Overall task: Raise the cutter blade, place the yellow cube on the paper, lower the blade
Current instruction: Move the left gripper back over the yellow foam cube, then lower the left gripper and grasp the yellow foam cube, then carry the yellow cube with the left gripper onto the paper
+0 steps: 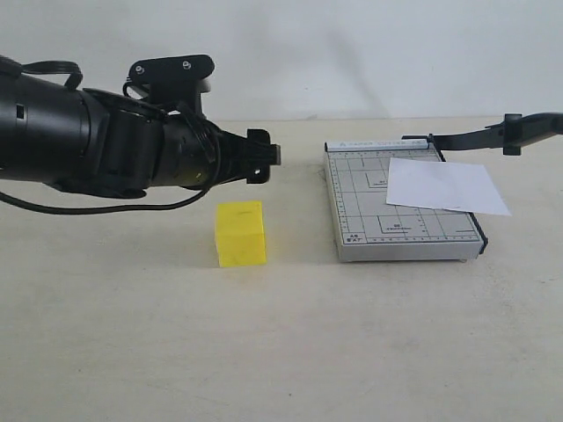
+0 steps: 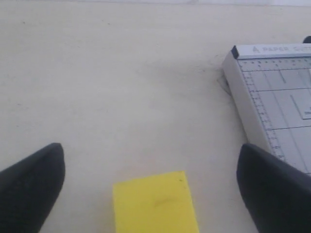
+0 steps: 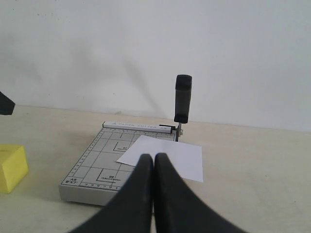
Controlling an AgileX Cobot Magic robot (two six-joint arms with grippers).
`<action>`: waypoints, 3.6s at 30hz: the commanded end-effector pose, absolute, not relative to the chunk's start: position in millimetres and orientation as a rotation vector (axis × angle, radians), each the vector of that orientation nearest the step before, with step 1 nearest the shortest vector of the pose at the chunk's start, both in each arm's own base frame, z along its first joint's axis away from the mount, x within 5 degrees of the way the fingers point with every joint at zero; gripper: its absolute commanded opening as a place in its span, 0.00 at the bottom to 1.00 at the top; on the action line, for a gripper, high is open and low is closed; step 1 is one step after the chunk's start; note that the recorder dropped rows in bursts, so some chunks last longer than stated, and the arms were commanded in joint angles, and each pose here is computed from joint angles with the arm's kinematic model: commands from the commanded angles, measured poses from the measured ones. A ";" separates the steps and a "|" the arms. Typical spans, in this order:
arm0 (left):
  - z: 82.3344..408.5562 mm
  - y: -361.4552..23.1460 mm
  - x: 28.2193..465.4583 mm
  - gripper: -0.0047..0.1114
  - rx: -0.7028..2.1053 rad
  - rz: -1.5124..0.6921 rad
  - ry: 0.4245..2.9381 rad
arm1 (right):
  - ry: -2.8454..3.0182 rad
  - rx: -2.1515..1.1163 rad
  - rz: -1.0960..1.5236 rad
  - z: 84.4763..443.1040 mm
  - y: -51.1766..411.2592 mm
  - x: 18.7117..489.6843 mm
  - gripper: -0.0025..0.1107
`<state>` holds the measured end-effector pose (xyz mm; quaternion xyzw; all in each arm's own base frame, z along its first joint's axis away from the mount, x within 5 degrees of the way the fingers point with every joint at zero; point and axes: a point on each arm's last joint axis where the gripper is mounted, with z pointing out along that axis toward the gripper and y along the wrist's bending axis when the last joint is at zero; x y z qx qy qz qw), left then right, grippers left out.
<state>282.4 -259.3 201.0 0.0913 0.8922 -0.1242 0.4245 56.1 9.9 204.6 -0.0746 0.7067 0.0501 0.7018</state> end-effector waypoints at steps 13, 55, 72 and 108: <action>172.9 -274.3 277.4 0.82 0.215 -0.470 2.340 | 1.559 -0.165 0.116 205.6 10.0 55.6 0.02; 133.7 -257.8 273.2 0.81 0.155 -0.430 2.468 | 1.559 -0.165 0.116 205.6 10.0 55.6 0.02; 128.1 -267.4 277.9 0.39 0.181 -0.513 2.488 | 1.559 -0.165 0.116 205.6 10.0 55.6 0.02; 189.0 -411.9 354.6 0.08 0.478 -1.241 2.083 | 1.559 -0.165 0.116 205.6 10.0 55.6 0.02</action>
